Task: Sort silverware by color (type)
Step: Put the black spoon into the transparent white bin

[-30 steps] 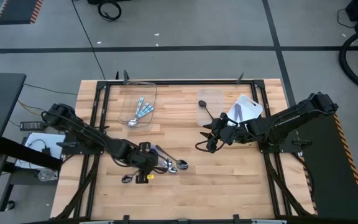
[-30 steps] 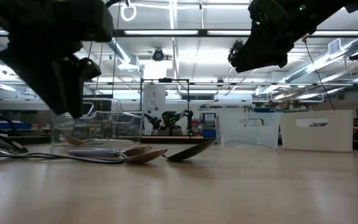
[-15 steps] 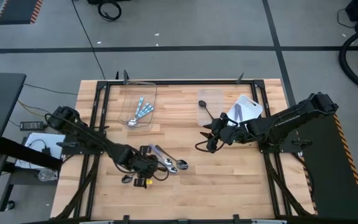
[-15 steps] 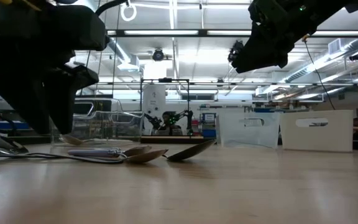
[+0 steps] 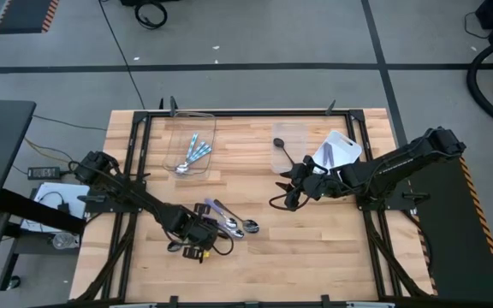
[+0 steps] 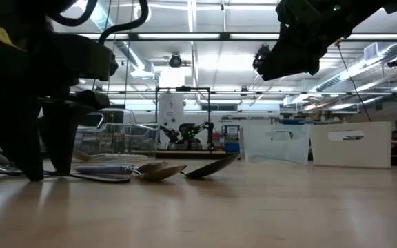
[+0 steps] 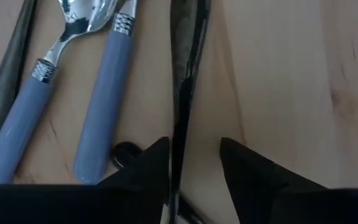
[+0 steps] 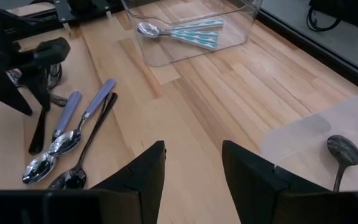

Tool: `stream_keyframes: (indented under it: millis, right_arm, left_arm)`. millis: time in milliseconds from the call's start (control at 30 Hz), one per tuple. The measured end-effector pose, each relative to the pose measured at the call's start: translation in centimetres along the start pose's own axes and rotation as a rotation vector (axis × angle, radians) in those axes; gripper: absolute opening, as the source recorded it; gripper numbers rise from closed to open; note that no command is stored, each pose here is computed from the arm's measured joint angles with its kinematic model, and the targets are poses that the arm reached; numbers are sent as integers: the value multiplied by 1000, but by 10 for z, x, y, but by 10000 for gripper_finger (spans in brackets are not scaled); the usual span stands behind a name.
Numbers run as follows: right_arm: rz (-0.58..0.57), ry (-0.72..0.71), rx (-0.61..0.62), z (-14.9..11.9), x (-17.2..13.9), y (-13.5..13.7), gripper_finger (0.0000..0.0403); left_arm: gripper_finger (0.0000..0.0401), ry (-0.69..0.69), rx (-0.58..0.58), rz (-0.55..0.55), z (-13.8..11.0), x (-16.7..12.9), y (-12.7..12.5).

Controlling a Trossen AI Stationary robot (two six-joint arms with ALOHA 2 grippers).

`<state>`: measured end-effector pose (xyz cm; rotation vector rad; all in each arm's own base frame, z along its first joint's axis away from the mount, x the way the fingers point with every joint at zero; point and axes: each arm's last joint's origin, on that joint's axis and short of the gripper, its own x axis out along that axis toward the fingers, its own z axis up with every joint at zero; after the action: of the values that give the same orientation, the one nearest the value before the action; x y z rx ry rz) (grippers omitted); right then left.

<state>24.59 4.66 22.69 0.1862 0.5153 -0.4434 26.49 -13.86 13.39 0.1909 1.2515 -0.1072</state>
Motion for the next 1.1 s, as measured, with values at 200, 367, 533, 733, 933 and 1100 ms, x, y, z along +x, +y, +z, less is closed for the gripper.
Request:
stream_keyframes:
  millis: [200, 367, 533, 733, 933, 1100]
  right_arm:
    - [0, -1, 1, 0, 0, 0, 169]
    - [0, 0, 1, 0, 0, 0, 169]
    - [0, -1, 1, 0, 0, 0, 169]
    - [0, -1, 1, 0, 0, 0, 169]
    - [1, -4, 3, 0, 0, 0, 169]
    - [2, -5, 4, 1, 0, 0, 169]
  left_arm:
    - [98, 13, 16, -16, -1, 1, -1]
    - [42, 25, 47, -30, -2, 1, -1]
    - [14, 27, 66, -38, -2, -1, 0]
    - [11, 28, 84, -38, -2, -9, 2]
    - [2, -4, 75, -37, 1, -15, 4]
    - [2, -30, 63, -40, 3, -23, 6]
